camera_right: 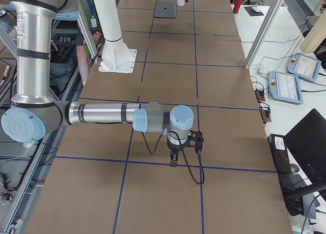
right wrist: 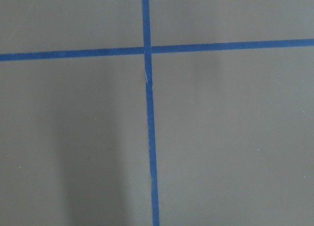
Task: Place cup on laptop
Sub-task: 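Lift the white cup with the left gripper and carry it toward the laptop, then position the held cup above the silver laptop with the left gripper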
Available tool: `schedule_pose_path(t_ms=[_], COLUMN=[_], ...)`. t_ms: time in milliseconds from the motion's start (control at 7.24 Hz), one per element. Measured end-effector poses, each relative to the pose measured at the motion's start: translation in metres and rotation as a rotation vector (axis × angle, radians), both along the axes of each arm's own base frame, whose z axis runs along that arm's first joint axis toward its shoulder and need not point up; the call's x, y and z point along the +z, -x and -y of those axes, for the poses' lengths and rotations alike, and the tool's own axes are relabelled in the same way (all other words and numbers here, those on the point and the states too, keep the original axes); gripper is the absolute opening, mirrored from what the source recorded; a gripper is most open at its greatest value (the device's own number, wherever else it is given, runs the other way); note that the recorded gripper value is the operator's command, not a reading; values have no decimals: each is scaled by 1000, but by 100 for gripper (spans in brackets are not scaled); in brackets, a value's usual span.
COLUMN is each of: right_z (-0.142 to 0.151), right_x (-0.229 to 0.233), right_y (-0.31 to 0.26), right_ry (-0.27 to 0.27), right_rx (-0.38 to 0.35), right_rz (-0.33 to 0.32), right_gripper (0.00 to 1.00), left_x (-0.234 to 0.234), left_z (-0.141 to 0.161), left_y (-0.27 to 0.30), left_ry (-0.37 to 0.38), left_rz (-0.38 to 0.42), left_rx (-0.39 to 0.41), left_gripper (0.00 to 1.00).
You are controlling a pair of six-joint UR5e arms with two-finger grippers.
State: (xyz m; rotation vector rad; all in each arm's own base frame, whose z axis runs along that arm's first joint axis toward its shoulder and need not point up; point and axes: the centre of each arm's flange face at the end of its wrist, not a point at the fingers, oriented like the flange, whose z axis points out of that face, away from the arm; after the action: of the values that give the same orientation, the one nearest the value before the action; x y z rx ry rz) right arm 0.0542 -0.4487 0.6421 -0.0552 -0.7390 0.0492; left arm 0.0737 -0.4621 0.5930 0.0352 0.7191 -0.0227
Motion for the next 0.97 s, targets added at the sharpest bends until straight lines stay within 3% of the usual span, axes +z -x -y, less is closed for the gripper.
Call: schedule_pose_path(t_ms=[415,967], right_z=[0,0], right_x=[0,0], right_y=[0,0], right_ry=[0,0], right_rx=[0,0], right_rz=[0,0], right_gripper=[100,100], left_x=[67,138], left_z=[-77,-104], left_y=[23,29], left_ry=[10,3], left_rz=[-65,-113], left_rx=[3,-85], left_gripper=[0,0])
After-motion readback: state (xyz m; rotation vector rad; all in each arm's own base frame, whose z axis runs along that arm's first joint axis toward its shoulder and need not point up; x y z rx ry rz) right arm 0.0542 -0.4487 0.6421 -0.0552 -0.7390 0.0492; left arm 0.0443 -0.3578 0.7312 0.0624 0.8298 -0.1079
